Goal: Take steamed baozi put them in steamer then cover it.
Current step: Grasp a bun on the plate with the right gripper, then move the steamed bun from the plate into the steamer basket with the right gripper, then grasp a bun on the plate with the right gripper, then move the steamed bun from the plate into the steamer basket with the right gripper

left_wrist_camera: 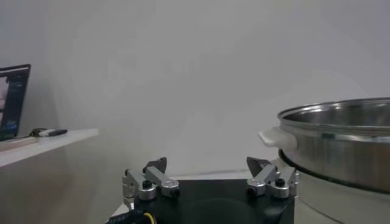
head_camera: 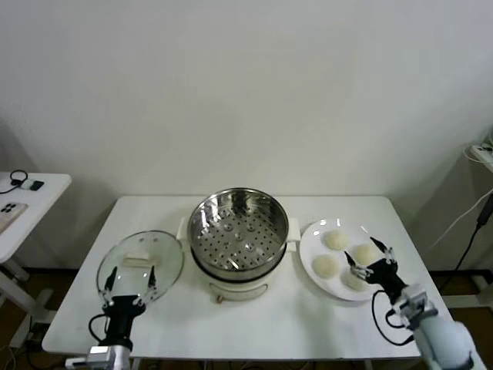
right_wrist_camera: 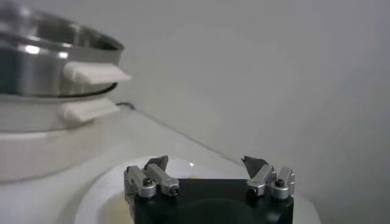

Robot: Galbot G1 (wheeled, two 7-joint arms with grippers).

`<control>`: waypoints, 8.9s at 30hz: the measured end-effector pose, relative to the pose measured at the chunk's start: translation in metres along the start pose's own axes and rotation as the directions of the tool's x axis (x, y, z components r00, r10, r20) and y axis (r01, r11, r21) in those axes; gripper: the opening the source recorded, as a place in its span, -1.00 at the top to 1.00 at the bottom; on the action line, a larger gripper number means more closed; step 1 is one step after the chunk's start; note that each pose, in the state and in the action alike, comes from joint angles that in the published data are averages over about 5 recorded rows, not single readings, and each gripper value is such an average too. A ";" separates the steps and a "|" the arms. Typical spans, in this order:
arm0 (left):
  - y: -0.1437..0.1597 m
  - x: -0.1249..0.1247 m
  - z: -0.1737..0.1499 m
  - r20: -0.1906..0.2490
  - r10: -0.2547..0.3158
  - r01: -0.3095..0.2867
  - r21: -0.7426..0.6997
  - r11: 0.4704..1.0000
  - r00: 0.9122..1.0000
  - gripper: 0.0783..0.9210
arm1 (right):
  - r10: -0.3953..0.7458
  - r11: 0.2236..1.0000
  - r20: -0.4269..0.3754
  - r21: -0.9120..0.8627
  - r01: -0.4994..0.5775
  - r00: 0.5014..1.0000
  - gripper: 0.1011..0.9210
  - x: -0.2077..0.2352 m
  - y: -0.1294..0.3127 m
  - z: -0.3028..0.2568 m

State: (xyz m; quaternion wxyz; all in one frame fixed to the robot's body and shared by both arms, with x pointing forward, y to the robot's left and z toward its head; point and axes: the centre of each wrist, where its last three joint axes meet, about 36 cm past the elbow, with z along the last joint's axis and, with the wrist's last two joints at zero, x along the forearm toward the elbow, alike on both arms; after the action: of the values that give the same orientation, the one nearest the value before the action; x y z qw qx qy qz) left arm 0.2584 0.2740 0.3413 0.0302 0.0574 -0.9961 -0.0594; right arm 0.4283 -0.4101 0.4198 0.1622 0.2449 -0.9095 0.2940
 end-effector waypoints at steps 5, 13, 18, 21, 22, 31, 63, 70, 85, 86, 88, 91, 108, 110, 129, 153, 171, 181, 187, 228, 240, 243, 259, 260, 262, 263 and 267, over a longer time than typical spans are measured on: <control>0.000 0.002 0.001 0.001 -0.003 0.003 0.000 1.000 1.000 -0.77 | -0.150 0.974 -0.098 0.157 0.164 0.984 -0.76 -0.022 -0.049 -0.025; 0.001 0.002 0.002 0.000 -0.008 0.008 0.003 1.000 1.000 -0.77 | -0.328 0.860 -0.295 0.299 0.412 0.898 -0.76 -0.063 -0.107 -0.061; 0.002 0.000 0.002 -0.001 -0.013 0.013 0.008 1.000 1.000 -0.77 | -0.383 0.781 -0.422 0.327 0.532 0.822 -0.76 -0.089 -0.131 -0.075; 0.003 -0.001 0.002 -0.002 -0.017 0.017 0.011 1.000 1.000 -0.77 | -0.398 0.742 -0.489 0.327 0.586 0.776 -0.76 -0.104 -0.143 -0.081; 0.003 -0.002 0.002 -0.002 -0.019 0.019 0.012 1.000 1.000 -0.77 | -0.401 0.730 -0.508 0.326 0.601 0.763 -0.76 -0.110 -0.146 -0.083; 0.009 -0.007 0.000 -0.005 -0.040 0.040 0.016 0.999 0.999 -0.77 | -0.412 0.659 -0.621 0.302 0.688 0.667 -0.76 -0.164 -0.161 -0.100; 0.012 -0.015 -0.001 -0.017 -0.049 0.049 0.015 0.999 0.999 -0.77 | -0.436 0.582 -0.707 0.250 0.774 0.557 -0.76 -0.253 -0.125 -0.105; 0.011 -0.014 -0.001 -0.017 -0.047 0.048 0.016 0.999 0.999 -0.77 | -0.439 0.581 -0.703 0.253 0.773 0.560 -0.64 -0.258 -0.124 -0.107; 0.011 -0.011 -0.001 -0.021 -0.048 0.048 0.017 0.999 0.999 -0.77 | -0.439 0.570 -0.688 0.283 0.772 0.577 -0.51 -0.254 -0.133 -0.120; 0.011 -0.011 -0.001 -0.021 -0.048 0.048 0.017 0.999 0.999 -0.77 | -0.438 0.566 -0.687 0.290 0.772 0.580 -0.51 -0.253 -0.135 -0.124; 0.011 -0.010 -0.001 -0.023 -0.048 0.048 0.017 0.999 0.999 -0.77 | -0.436 0.554 -0.683 0.310 0.772 0.587 -0.51 -0.249 -0.140 -0.133; 0.011 -0.008 -0.001 -0.025 -0.047 0.047 0.016 0.999 0.999 -0.77 | -0.428 0.531 -0.673 0.352 0.771 0.603 -0.51 -0.242 -0.148 -0.154; 0.010 0.000 0.000 -0.032 -0.026 0.026 0.013 1.000 0.999 -0.77 | -0.349 0.174 -0.607 0.707 0.686 0.714 -0.51 -0.186 -0.155 -0.370; 0.010 0.001 0.000 -0.034 -0.021 0.022 0.013 1.000 0.999 -0.77 | -0.344 0.112 -0.604 0.734 0.670 0.719 -0.51 -0.182 -0.144 -0.392; 0.014 0.005 0.004 -0.049 0.014 -0.015 -0.021 1.000 0.999 -0.77 | -0.306 -0.384 -0.631 0.767 0.514 0.713 -0.51 -0.213 0.012 -0.485; 0.022 0.007 0.012 -0.054 0.006 -0.007 -0.035 0.999 0.999 -0.77 | -0.281 -0.557 -0.696 0.679 0.478 0.661 -0.54 -0.283 0.107 -0.436; 0.020 0.011 0.015 -0.060 0.005 -0.007 -0.029 1.000 0.998 -0.77 | -0.289 -0.543 -0.687 0.691 0.477 0.666 -0.76 -0.271 0.089 -0.442; 0.018 0.012 0.012 -0.057 0.002 -0.003 -0.017 1.000 0.998 -0.77 | -0.337 -0.366 -0.636 0.768 0.525 0.695 -0.76 -0.222 0.013 -0.455; 0.014 0.015 0.012 -0.063 0.007 -0.007 -0.003 1.000 0.998 -0.77 | -0.388 -0.039 -0.570 0.795 0.606 0.724 -0.76 -0.186 -0.046 -0.424; 0.015 0.025 0.019 -0.092 -0.016 0.017 0.001 1.000 0.996 -0.77 | -0.536 0.518 -0.679 0.204 0.831 0.502 -0.76 -0.188 -0.064 -0.145; 0.016 0.024 0.023 -0.098 -0.019 0.019 0.001 1.000 0.995 -0.77 | -0.528 0.530 -0.691 0.187 0.827 0.494 -0.76 -0.208 -0.059 -0.129; 0.016 0.023 0.023 -0.098 -0.019 0.019 0.001 1.000 0.995 -0.77 | -0.531 0.531 -0.691 0.180 0.828 0.491 -0.73 -0.211 -0.059 -0.127; 0.015 0.024 0.022 -0.096 -0.019 0.020 0.001 1.000 0.995 -0.77 | -0.547 0.548 -0.675 0.158 0.821 0.495 -0.49 -0.211 -0.064 -0.127; 0.015 0.024 0.022 -0.095 -0.019 0.020 0.001 1.000 0.995 -0.77 | -0.548 0.551 -0.673 0.157 0.819 0.498 -0.49 -0.210 -0.066 -0.128; 0.015 0.023 0.021 -0.093 -0.019 0.019 0.002 1.000 0.995 -0.77 | -0.548 0.560 -0.667 0.157 0.813 0.506 -0.49 -0.207 -0.072 -0.132; 0.015 0.023 0.021 -0.092 -0.019 0.019 0.002 1.000 0.996 -0.77 | -0.548 0.565 -0.663 0.157 0.810 0.510 -0.49 -0.205 -0.075 -0.134; 0.014 0.023 0.020 -0.090 -0.017 0.017 0.003 1.000 0.996 -0.77 | -0.547 0.588 -0.644 0.160 0.793 0.535 -0.49 -0.193 -0.096 -0.150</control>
State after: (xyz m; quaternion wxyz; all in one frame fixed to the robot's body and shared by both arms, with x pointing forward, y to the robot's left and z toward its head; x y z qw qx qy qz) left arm 0.2330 0.2875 0.3247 0.0746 0.0686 -0.9933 -0.0553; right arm 0.6628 -0.3186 0.4947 0.4501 0.5220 -0.5636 0.4553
